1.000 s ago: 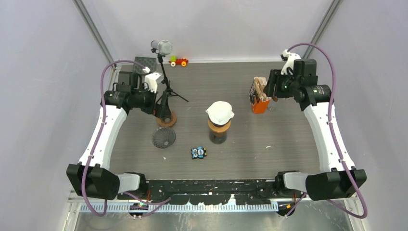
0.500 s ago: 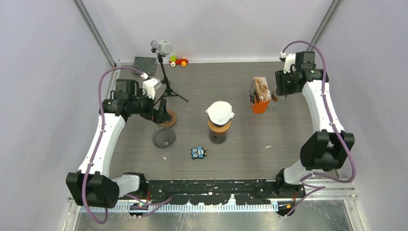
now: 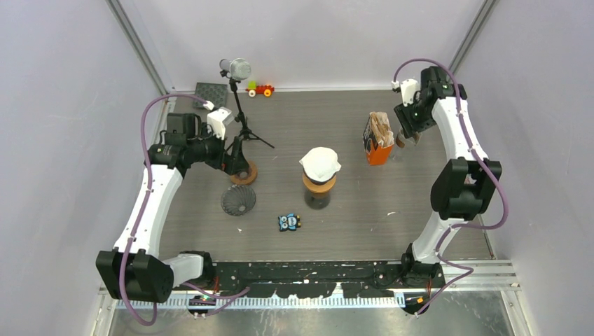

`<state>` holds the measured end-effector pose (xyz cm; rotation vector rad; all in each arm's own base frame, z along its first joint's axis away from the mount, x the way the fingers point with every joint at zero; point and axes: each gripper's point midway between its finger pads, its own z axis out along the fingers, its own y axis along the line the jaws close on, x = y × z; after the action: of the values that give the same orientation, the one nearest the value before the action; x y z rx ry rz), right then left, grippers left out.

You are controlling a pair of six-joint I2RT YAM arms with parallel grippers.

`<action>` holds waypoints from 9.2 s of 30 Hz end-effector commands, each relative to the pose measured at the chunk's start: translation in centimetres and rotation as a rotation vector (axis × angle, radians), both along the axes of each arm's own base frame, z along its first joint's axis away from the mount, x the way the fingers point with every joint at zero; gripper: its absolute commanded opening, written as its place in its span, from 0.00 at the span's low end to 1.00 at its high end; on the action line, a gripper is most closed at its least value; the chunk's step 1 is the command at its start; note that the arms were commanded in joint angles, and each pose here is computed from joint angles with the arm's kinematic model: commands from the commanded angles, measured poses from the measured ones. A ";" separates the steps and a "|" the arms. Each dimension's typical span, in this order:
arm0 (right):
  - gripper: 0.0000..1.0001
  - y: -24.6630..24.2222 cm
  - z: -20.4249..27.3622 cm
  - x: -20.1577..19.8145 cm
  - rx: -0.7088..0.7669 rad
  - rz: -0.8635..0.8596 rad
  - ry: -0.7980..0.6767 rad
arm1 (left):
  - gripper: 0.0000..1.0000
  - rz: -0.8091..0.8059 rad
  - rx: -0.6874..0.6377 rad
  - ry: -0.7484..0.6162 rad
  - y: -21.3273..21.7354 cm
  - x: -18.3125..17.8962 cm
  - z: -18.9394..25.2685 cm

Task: Place the coffee filter in the dripper
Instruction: Move the coffee server to the center of the board.

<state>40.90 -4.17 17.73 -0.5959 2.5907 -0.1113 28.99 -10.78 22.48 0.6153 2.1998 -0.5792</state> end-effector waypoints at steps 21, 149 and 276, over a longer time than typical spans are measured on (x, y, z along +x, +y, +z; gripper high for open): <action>0.00 -1.3 -1.7 -1.2 -0.046 0.089 0.125 | 1.00 -0.009 -0.027 -0.004 -0.5 1.6 0.0; 0.40 10.0 -2.2 -13.4 0.153 0.457 -0.206 | 1.00 0.038 0.085 -0.092 1.3 4.7 -1.0; 0.67 24.6 -1.8 -11.2 0.578 0.699 -0.397 | 1.00 0.100 0.190 -0.064 3.4 4.1 -1.7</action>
<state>29.62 22.62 14.02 -1.0664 1.7923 0.7537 32.71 -6.76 19.17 0.6018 2.3001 -0.2683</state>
